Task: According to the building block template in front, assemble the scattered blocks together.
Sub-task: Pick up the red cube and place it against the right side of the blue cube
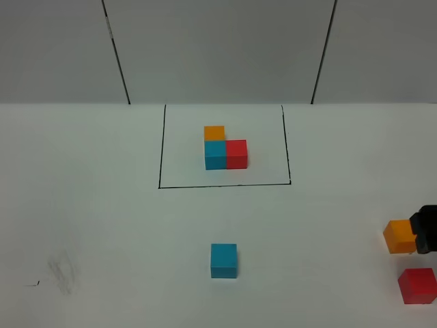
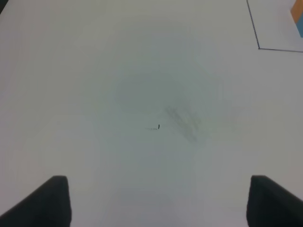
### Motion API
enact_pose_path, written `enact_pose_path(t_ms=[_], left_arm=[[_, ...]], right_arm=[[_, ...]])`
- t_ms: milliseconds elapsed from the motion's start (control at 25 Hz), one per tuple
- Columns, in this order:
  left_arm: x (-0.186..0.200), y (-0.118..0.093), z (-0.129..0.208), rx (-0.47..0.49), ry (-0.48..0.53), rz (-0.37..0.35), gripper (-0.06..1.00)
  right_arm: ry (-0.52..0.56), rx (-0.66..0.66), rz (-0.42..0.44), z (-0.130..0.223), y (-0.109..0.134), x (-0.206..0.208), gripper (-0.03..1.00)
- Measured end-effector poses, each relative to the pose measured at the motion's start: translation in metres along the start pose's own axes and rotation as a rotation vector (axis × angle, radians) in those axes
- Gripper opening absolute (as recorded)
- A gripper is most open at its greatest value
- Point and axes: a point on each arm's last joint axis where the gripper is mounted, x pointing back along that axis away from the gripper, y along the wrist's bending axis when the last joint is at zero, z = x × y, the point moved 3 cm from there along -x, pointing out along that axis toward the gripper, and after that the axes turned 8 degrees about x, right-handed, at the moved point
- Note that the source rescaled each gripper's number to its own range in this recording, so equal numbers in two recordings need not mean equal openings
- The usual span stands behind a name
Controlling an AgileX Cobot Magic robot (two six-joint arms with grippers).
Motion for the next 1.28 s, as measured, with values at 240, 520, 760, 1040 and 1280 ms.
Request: enact_pose_path(t_ms=[240,520,760,1040,1280], left_arm=[[0.000,0.000,0.000,0.000,0.000,0.000,0.72],[0.000,0.000,0.000,0.000,0.000,0.000,0.72],[0.000,0.000,0.000,0.000,0.000,0.000,0.72],[0.000,0.000,0.000,0.000,0.000,0.000,0.72],[0.000,0.000,0.000,0.000,0.000,0.000,0.72]], right_arm=[[0.001,0.001,-0.001,0.016,0.001,-0.019,0.61],[0.017,-0.007,-0.009,0.014,0.002,-0.034,0.61],[0.086,-0.024,-0.031,0.016,0.005,-0.058,0.61],[0.095,-0.036,-0.040,0.011,0.006,-0.084,0.61],[0.135,-0.025,-0.042,0.014,0.006,-0.095,0.61]])
